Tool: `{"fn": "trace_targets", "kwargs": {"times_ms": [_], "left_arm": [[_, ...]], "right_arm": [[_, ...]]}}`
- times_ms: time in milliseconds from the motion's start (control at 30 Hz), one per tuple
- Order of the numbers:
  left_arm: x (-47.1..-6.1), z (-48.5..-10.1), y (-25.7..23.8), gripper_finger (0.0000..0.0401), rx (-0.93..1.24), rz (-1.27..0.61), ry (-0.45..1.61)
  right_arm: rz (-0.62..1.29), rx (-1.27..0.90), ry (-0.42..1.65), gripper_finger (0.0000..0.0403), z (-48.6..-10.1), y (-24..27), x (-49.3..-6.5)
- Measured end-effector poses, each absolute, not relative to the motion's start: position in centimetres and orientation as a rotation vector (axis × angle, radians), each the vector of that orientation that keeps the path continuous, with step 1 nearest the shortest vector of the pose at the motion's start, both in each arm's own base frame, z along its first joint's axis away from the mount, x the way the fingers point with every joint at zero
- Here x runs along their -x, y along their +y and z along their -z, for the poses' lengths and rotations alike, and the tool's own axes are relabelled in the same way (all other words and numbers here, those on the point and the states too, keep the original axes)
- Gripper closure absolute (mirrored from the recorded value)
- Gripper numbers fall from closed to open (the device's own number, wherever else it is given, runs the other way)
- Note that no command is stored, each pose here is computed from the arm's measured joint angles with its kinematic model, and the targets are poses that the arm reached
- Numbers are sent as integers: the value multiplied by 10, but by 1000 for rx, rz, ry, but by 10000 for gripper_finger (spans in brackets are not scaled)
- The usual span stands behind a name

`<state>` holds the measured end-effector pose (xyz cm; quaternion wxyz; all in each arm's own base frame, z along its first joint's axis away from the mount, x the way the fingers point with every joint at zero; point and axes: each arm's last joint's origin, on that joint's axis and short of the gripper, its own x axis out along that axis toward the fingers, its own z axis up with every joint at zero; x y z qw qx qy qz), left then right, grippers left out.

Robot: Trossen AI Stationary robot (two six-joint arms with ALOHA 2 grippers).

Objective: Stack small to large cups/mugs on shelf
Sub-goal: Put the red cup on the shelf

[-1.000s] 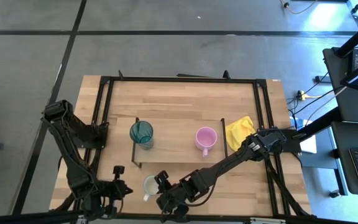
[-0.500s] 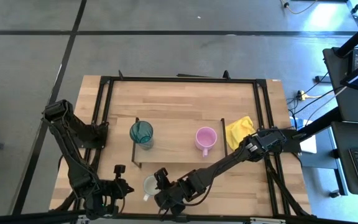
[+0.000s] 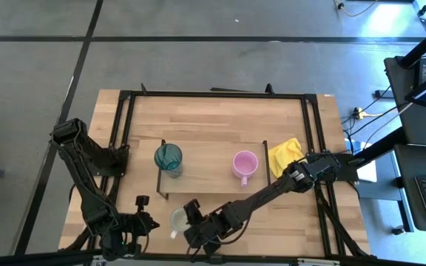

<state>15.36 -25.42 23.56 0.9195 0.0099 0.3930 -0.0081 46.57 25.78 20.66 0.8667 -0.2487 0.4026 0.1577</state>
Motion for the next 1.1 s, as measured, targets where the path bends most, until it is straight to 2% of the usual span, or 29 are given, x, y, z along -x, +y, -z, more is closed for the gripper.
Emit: {"fn": "trace_targets", "kwargs": {"times_ms": [333,800,933,1100], "left_arm": [[-153,-235,-253,399,-34,11,816],[-153,-235,-252,396,-42,3,811],[-153,-235,-252,399,-42,3,811],[-153,-235,-252,396,-41,2,811]], "right_arm": [[-266,559,868,246,-205,255,-464],[-252,529,915,362,-202,254,-461],[-258,536,926,371,-202,255,-459],[-265,543,928,365,-201,259,-456]]}}
